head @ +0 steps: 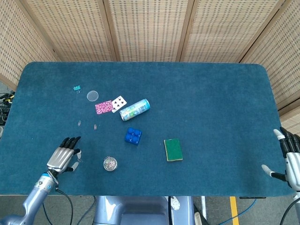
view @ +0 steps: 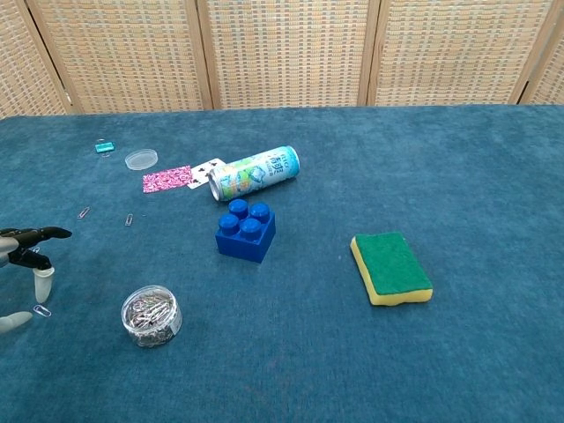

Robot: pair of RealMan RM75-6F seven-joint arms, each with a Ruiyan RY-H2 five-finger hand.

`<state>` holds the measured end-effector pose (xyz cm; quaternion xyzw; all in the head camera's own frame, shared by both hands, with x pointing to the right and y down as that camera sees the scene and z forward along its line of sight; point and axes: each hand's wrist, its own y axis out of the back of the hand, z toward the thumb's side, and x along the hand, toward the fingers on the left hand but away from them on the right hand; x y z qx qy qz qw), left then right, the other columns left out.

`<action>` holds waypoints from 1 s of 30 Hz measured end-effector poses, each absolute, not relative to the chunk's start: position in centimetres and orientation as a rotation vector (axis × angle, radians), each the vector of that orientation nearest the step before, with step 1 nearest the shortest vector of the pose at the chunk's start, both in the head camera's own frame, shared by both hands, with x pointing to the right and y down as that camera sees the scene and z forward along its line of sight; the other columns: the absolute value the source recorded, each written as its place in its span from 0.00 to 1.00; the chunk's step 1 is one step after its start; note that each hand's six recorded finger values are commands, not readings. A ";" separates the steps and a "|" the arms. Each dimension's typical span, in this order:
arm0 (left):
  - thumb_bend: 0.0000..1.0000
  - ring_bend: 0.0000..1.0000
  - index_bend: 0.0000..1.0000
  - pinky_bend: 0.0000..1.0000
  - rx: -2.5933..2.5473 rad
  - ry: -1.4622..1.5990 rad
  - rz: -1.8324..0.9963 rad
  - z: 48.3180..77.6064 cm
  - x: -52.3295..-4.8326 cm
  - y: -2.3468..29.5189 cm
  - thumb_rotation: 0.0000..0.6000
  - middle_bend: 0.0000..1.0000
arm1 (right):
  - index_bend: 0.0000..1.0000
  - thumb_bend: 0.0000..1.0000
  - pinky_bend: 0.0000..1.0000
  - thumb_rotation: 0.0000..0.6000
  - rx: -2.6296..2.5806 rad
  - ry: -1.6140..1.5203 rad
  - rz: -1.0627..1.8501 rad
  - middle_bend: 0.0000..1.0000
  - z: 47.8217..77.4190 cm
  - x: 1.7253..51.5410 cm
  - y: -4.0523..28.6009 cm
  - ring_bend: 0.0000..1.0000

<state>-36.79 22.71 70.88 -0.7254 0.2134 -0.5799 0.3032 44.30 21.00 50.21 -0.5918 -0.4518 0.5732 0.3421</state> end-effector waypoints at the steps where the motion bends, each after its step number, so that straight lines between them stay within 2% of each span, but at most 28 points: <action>1: 0.37 0.00 0.51 0.00 -1.922 0.565 -1.536 70.9 -36.7 22.7 1.00 0.00 | 0.00 0.00 0.00 1.00 -1.539 -1.175 1.490 0.00 50.2 44.3 21.0 0.00; 25: 0.37 0.00 0.53 0.00 -1.925 0.565 -1.551 72.4 -36.7 23.0 1.00 0.00 | 0.00 0.00 0.00 1.00 -1.545 -1.168 1.493 0.00 50.3 44.2 21.0 0.00; 30: 0.40 0.00 0.57 0.00 -1.931 0.556 -1.557 72.6 -36.6 23.1 1.00 0.00 | 0.00 0.00 0.00 1.00 -1.546 -1.171 1.492 0.00 50.3 44.2 21.0 0.00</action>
